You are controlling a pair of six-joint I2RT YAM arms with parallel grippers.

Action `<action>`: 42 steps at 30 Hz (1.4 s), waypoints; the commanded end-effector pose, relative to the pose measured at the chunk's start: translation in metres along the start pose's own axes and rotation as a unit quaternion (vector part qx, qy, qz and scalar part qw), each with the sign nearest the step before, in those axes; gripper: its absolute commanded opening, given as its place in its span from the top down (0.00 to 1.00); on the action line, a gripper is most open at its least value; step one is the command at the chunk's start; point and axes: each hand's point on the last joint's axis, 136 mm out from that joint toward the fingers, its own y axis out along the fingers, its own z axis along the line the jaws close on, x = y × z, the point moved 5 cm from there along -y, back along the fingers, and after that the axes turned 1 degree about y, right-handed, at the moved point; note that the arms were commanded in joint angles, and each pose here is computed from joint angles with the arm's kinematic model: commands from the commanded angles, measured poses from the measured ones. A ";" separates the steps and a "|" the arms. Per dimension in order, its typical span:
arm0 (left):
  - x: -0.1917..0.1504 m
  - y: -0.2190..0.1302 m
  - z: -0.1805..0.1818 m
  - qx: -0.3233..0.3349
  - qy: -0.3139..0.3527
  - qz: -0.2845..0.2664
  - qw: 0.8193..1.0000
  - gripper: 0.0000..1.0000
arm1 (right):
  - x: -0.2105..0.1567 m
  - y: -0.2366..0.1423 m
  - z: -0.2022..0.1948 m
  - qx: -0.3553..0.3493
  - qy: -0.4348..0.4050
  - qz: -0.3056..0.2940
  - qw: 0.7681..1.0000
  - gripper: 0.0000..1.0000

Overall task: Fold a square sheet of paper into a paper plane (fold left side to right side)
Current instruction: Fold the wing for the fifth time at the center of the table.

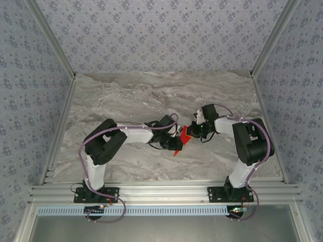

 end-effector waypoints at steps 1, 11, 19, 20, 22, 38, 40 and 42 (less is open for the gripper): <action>-0.029 0.003 0.014 0.033 -0.006 0.046 0.998 0.86 | -0.009 0.005 -0.023 -0.062 0.016 0.021 0.998 0.96; -0.060 -0.011 0.027 0.048 -0.016 0.058 0.997 0.87 | -0.008 0.005 -0.022 -0.062 0.015 0.021 0.998 0.96; -0.078 -0.025 0.033 0.048 -0.024 0.053 0.997 0.87 | -0.006 0.002 -0.018 -0.059 0.009 0.016 0.998 0.96; -0.080 -0.027 0.033 0.048 -0.024 0.051 0.997 0.87 | -0.005 0.002 -0.018 -0.058 0.008 0.015 0.998 0.96; -0.084 -0.033 0.033 0.046 -0.024 0.047 0.998 0.87 | -0.004 0.001 -0.016 -0.052 0.005 0.012 0.999 0.96; -0.025 -0.123 0.018 0.109 -0.008 -0.188 0.976 0.75 | 0.009 -0.098 0.045 -0.171 -0.068 -0.127 0.975 0.44; -0.018 -0.136 0.021 0.139 -0.011 -0.225 0.964 0.72 | -0.004 -0.099 0.050 -0.211 -0.051 -0.139 0.966 0.30; -0.014 -0.144 0.023 0.159 -0.015 -0.247 0.956 0.71 | -0.015 -0.093 0.054 -0.238 -0.040 -0.143 0.960 0.20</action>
